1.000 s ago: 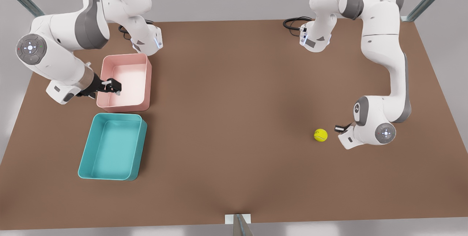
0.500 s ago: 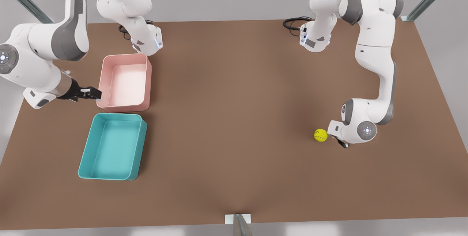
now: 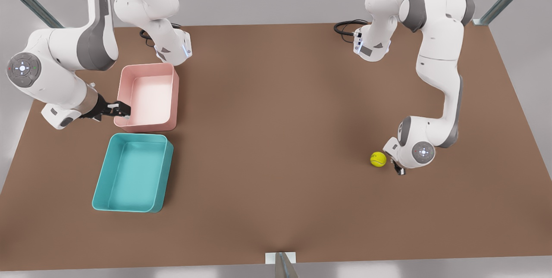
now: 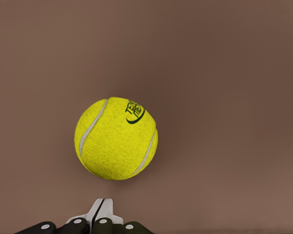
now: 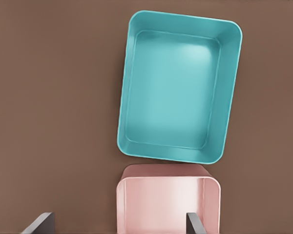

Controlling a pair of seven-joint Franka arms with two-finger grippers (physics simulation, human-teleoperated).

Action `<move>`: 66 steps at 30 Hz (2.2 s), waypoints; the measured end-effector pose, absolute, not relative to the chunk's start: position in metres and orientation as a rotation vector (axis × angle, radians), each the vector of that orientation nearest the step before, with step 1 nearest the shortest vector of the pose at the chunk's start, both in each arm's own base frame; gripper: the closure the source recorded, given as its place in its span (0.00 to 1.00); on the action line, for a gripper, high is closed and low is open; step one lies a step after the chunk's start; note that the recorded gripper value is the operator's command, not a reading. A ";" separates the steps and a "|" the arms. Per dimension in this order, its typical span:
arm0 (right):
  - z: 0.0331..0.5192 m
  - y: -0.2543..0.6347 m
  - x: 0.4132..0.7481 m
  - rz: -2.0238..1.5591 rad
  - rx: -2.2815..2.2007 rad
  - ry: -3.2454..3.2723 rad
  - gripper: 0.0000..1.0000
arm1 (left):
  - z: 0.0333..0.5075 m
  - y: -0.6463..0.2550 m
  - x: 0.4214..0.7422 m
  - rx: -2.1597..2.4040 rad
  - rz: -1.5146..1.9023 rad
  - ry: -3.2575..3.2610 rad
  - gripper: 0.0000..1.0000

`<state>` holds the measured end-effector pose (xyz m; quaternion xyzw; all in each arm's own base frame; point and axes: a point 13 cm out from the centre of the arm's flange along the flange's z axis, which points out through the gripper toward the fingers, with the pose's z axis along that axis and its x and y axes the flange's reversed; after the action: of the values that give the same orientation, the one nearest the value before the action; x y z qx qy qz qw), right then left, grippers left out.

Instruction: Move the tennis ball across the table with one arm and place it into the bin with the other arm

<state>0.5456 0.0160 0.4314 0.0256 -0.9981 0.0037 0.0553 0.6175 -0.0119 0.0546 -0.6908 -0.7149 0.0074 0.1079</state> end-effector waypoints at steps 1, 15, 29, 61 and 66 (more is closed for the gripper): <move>0.433 0.019 0.545 0.013 0.087 -3.032 0.00 | 0.050 -0.012 0.617 -2.049 0.023 -2.085 0.79; 0.440 0.034 0.542 0.023 0.147 -3.041 0.00 | 0.131 -0.157 0.657 -2.077 -0.045 -2.238 0.48; 0.201 0.212 0.616 -0.083 0.165 -2.902 0.00 | 0.428 -0.108 0.573 -0.758 0.060 -2.774 0.00; 0.119 0.159 0.515 0.006 0.618 -2.909 0.00 | 0.407 -0.110 0.568 0.073 -0.050 -2.813 0.00; 0.131 0.154 0.512 -0.004 1.149 -2.756 0.00 | 0.409 -0.132 0.565 0.066 -0.046 -2.817 0.00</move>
<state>0.5120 0.1542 0.1311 0.3836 -0.9202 -0.0015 0.0775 0.5646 -0.1322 0.4089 0.0232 -0.9866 -0.0161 0.1610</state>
